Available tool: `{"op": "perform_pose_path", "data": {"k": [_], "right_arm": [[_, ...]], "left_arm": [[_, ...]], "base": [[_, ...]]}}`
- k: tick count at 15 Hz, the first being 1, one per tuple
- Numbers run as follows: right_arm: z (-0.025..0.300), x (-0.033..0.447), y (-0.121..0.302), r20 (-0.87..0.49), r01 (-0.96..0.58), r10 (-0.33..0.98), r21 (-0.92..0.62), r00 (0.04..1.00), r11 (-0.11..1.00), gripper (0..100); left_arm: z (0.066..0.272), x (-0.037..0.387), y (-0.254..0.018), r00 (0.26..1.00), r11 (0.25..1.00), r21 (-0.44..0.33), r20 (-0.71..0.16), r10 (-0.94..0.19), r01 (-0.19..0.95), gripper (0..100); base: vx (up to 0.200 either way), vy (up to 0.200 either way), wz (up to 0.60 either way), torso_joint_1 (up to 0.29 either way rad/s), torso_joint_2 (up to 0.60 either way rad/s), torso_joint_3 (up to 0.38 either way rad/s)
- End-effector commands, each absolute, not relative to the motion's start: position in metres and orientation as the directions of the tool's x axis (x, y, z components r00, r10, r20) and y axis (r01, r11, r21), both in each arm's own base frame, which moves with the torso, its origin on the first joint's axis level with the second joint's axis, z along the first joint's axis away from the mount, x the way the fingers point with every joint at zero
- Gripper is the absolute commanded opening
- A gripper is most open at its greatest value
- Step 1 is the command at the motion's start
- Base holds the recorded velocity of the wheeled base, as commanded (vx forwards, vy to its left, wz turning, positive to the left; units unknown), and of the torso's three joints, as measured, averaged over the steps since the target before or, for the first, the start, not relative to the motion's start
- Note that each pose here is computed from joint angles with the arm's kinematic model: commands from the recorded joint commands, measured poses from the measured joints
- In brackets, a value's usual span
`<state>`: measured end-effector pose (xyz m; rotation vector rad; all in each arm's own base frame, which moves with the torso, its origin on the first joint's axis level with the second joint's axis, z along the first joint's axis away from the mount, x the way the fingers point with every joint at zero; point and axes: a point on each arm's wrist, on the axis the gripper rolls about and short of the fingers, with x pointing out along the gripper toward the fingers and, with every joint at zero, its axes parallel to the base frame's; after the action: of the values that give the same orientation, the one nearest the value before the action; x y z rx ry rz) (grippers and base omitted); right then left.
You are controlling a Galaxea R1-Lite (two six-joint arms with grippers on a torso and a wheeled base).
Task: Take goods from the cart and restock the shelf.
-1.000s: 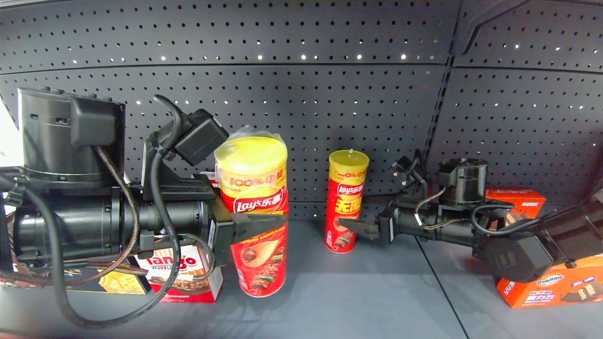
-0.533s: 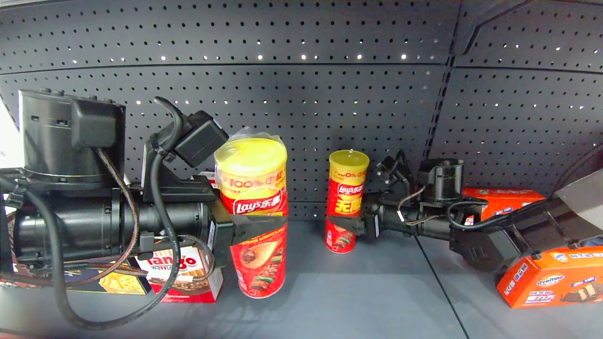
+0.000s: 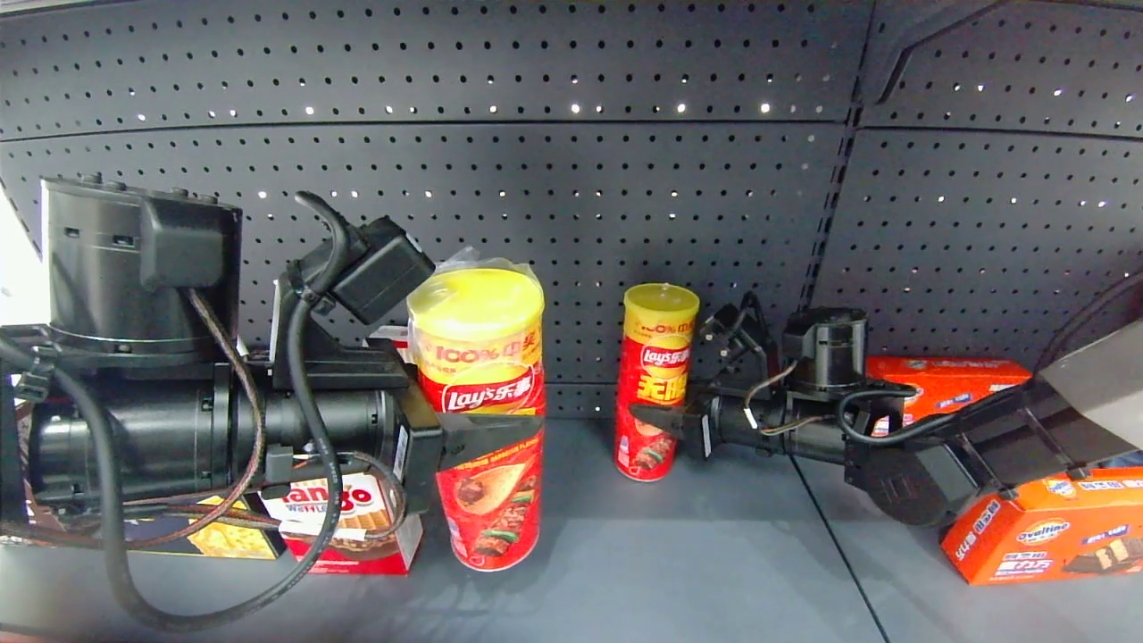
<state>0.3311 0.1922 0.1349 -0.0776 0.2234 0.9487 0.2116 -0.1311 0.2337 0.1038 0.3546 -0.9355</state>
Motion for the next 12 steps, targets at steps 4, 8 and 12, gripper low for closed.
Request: {"op": "perform_pose_path", "data": {"k": [4, 8, 12], "right_arm": [[0.156, 0.312, 0.200, -0.205, -0.806, 0.789, 0.007, 0.579, 0.592, 0], [0.165, 0.296, 0.196, -0.196, -0.810, 0.795, 0.005, 0.574, 0.586, 0], [0.173, 0.261, 0.199, -0.192, -0.837, 0.825, 0.027, 0.532, 0.546, 0]], "left_arm": [[0.234, 0.211, -0.131, 0.540, 0.592, -0.064, -0.340, -0.770, 0.803, 0], [0.235, 0.211, -0.131, 0.543, 0.593, -0.061, -0.337, -0.770, 0.803, 0], [0.236, 0.210, -0.131, 0.542, 0.592, -0.060, -0.334, -0.771, 0.804, 0]], "base": [[0.000, 0.000, 0.00, 0.000, 0.00, 0.000], [0.000, 0.000, 0.00, 0.000, 0.00, 0.000], [0.000, 0.000, 0.00, 0.000, 0.00, 0.000]]}}
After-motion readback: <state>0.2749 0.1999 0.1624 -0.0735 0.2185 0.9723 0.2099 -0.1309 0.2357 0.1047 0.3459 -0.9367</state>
